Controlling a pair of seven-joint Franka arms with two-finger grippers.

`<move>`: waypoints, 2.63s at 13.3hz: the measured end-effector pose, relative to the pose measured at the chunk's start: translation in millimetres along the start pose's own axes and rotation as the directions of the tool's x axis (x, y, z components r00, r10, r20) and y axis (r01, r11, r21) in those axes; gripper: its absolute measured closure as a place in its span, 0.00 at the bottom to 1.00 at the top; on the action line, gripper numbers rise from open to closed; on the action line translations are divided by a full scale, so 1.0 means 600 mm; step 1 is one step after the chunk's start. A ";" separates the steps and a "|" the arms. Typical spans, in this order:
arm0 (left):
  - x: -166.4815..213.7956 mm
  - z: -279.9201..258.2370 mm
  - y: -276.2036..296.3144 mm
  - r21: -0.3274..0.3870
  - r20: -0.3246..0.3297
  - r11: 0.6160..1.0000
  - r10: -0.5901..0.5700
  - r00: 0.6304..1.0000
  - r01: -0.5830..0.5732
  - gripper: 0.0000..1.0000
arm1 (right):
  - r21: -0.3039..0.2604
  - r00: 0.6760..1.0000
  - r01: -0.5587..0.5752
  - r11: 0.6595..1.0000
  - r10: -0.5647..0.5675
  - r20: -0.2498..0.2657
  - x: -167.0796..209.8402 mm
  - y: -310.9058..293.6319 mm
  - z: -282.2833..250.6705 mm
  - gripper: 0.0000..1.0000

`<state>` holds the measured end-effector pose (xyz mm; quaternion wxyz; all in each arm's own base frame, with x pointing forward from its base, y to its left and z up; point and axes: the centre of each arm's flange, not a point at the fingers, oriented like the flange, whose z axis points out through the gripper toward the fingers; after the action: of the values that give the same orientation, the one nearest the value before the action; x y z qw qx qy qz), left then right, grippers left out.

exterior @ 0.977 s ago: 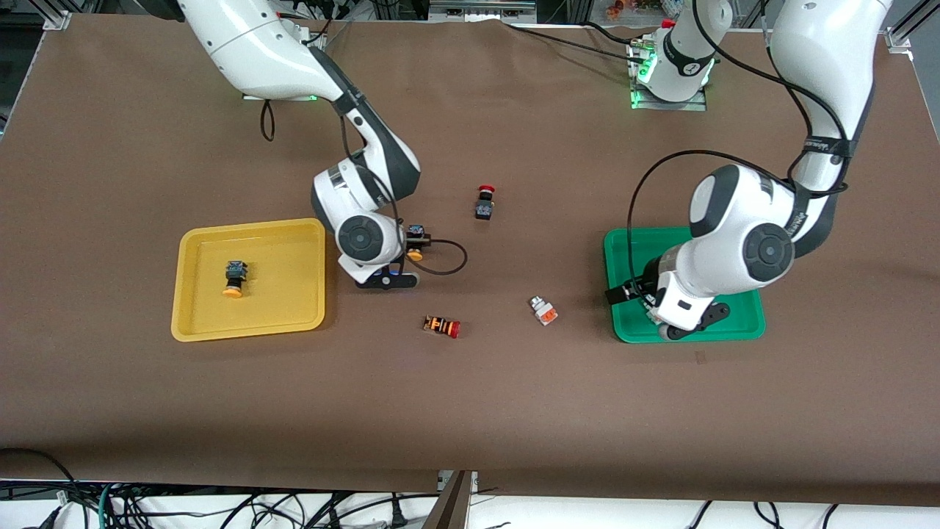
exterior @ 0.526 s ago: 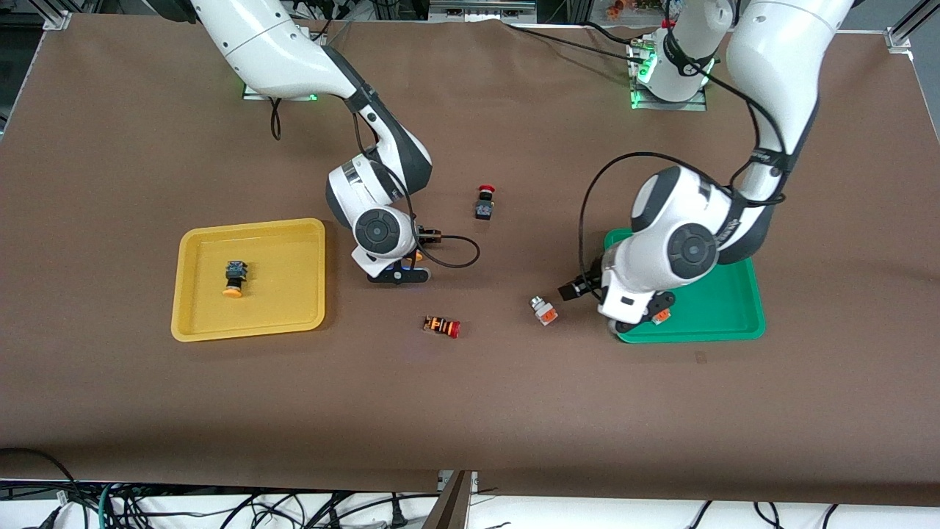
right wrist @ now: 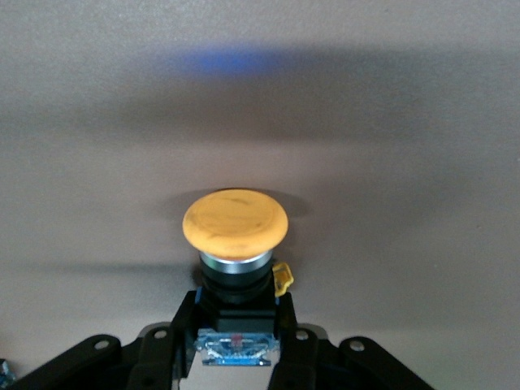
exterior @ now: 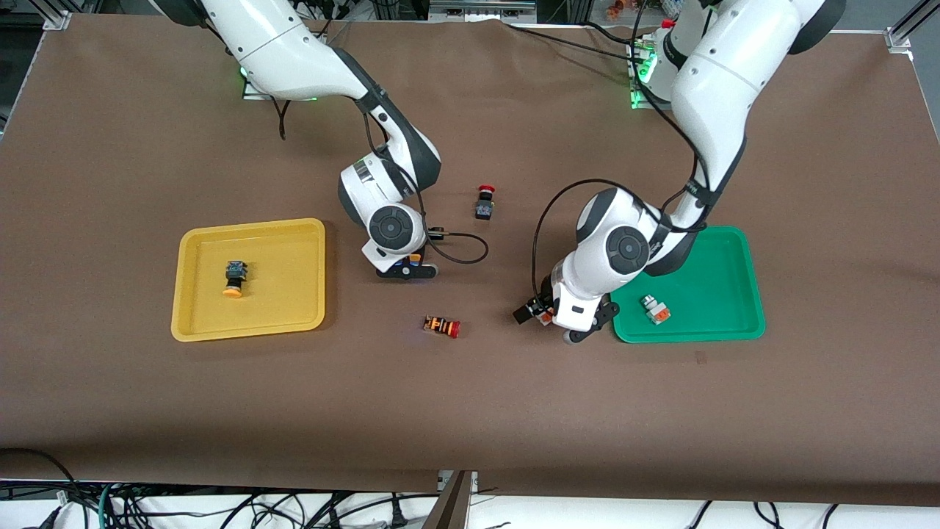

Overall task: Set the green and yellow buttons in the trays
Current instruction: 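Lower the yellow button into the yellow tray while the left gripper carries the block, then release the white block into the green tray with the left gripper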

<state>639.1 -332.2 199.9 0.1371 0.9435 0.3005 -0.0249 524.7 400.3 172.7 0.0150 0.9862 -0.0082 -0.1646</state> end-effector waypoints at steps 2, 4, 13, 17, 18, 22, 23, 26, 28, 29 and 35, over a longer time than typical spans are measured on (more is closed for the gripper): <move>0.012 0.017 -0.009 0.012 -0.025 1.000 0.003 1.000 -0.002 0.00 | 0.009 1.000 -0.010 1.000 0.010 -0.019 0.014 0.014 -0.020 0.59; 0.019 0.011 -0.007 0.010 -0.036 1.000 0.004 0.999 -0.004 0.00 | 0.025 0.999 -0.013 1.000 0.014 -0.032 0.043 0.061 -0.070 0.59; 0.017 0.021 -0.009 0.026 -0.040 0.999 0.021 0.999 -0.020 0.56 | -0.051 0.995 0.099 0.994 -0.099 0.008 0.159 0.392 -0.132 0.59; 0.033 0.006 -0.014 0.053 -0.035 0.999 0.012 0.999 -0.010 0.57 | -0.057 0.993 0.110 0.992 -0.108 0.043 0.174 0.441 -0.097 0.59; 0.038 -0.007 -0.017 0.086 -0.017 0.996 0.016 1.000 -0.015 0.57 | -0.054 0.993 0.108 0.993 -0.105 0.050 0.178 0.455 -0.089 0.59; 0.063 -0.131 -0.049 0.245 0.102 0.964 0.079 0.992 -0.102 0.57 | -0.046 0.994 0.111 0.993 -0.111 0.015 0.185 0.456 -0.120 0.22; 0.072 -0.168 -0.064 0.265 0.148 0.955 0.094 0.984 -0.131 0.57 | -0.043 0.993 0.115 0.992 -0.116 -0.013 0.187 0.451 -0.149 0.11; 0.123 -0.268 -0.140 0.290 0.283 0.924 0.163 0.945 -0.247 0.57 | -0.030 0.991 0.118 0.993 -0.119 -0.061 0.171 0.452 -0.268 0.00; 0.173 -0.309 -0.201 0.272 0.343 0.911 0.208 0.916 -0.309 0.57 | -0.027 0.993 0.105 0.994 -0.107 -0.059 0.151 0.471 -0.340 0.00; 0.194 -0.316 -0.229 0.257 0.371 0.905 0.231 0.900 -0.339 0.57 | -0.026 0.993 0.100 0.995 -0.101 -0.058 0.142 0.480 -0.372 0.00; 0.282 -0.231 -0.357 0.169 0.386 0.891 0.333 0.860 -0.421 0.57 | 0.023 0.991 0.071 0.997 -0.068 -0.119 0.041 0.547 -0.563 0.00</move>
<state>649.7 -32.2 258.9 0.0715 0.9743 0.0744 -0.2005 654.1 81.1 494.8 -0.0038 0.9940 0.0247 -0.1064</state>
